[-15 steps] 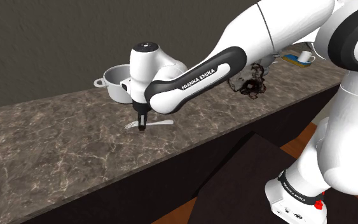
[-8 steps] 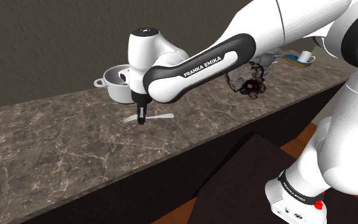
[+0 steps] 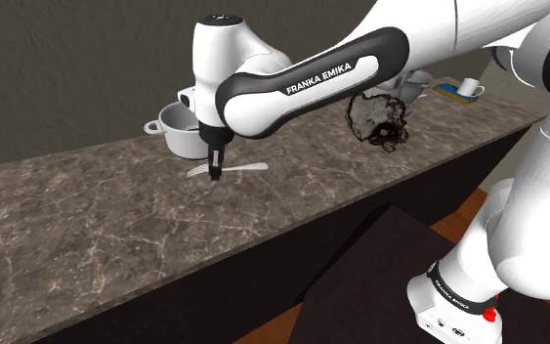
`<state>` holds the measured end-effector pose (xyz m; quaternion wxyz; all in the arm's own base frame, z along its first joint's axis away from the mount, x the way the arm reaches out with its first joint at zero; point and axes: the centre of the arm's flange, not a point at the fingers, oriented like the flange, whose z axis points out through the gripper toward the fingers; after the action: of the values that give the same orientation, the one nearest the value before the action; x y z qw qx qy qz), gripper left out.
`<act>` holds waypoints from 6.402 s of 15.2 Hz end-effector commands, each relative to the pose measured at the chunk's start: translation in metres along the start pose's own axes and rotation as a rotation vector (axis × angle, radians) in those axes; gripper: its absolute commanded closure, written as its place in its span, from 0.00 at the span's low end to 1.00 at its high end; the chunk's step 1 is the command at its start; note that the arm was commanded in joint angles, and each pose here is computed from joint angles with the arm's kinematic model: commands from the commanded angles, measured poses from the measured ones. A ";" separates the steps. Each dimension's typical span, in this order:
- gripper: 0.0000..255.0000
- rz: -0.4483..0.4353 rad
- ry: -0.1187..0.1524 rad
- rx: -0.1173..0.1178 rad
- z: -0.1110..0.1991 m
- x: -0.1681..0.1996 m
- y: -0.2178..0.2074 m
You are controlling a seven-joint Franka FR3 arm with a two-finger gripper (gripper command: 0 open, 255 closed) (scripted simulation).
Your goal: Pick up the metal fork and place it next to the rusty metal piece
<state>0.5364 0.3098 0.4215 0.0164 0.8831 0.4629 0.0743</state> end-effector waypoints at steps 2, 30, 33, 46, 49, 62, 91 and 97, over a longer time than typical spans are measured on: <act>1.00 0.000 0.000 0.000 -0.016 0.002 0.002; 1.00 0.000 0.000 0.000 -0.121 -0.114 0.046; 1.00 0.000 0.000 0.000 -0.124 -0.152 0.056; 1.00 0.000 0.000 0.000 -0.140 -0.317 0.101; 1.00 0.000 0.000 0.000 -0.143 -0.355 0.111; 1.00 0.000 0.000 0.000 -0.159 -0.520 0.156; 1.00 0.000 0.000 0.000 -0.039 -0.590 0.159; 1.00 0.000 0.000 0.000 -0.007 -0.594 0.156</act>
<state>0.3294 -0.2665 0.3808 0.0161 0.8831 0.4629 0.0741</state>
